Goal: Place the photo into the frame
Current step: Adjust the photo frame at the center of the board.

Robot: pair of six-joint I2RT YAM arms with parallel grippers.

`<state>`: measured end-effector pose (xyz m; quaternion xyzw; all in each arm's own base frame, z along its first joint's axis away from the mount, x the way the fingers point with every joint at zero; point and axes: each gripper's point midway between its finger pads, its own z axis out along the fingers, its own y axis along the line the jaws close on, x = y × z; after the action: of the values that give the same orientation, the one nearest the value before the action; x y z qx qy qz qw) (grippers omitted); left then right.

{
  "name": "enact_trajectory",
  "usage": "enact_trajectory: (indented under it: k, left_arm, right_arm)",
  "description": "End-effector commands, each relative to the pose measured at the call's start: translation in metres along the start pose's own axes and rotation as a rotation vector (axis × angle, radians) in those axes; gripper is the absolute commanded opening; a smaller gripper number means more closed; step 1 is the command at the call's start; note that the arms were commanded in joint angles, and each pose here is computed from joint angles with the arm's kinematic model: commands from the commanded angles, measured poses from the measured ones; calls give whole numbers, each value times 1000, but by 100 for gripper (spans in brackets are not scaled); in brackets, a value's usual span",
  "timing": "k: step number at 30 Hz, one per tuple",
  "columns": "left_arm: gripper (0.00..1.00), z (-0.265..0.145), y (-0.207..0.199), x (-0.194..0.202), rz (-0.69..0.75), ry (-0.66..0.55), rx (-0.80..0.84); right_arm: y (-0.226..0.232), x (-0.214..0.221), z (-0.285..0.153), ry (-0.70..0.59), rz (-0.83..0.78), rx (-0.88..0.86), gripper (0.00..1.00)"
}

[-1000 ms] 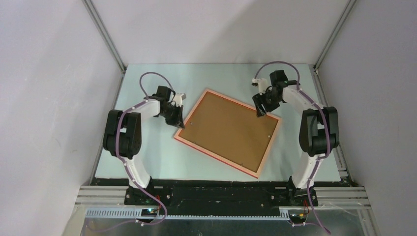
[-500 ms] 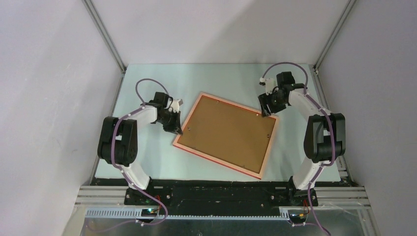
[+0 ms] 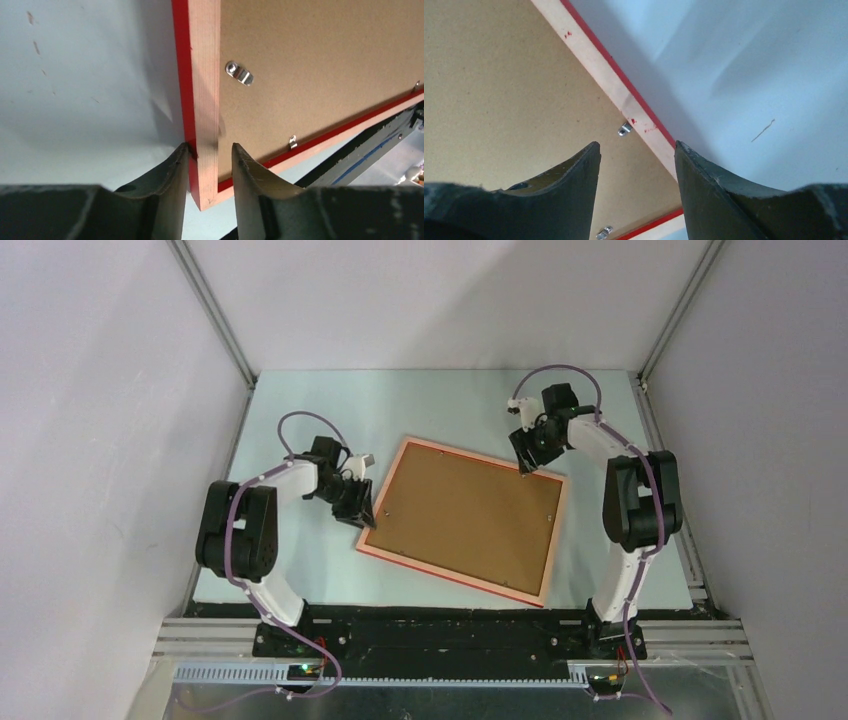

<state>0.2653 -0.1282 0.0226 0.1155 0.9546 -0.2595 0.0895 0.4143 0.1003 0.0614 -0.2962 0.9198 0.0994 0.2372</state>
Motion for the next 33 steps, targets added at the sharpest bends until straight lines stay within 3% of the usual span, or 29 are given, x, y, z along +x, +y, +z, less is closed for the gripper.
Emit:
enact_trajectory:
  k: [1,7,12,23,33]
  left_arm:
    - [42,-16,-20,10,49,4,73]
    - [53,-26,-21,0,82,-38,45]
    - [56,-31,-13,-20,104,-75,-18]
    - [57,-39,1,-62,111,-174,-123]
    - [59,-33,5,-64,96,-169,-127]
  right_arm:
    - [-2,-29,0,-53,-50,0,60]
    - [0,-35,1,-56,-41,16,59]
    - [-8,-27,-19,-49,66,89,58]
    - [-11,53,-57,29,302,200,62]
    - [-18,100,-49,111,418,231,62]
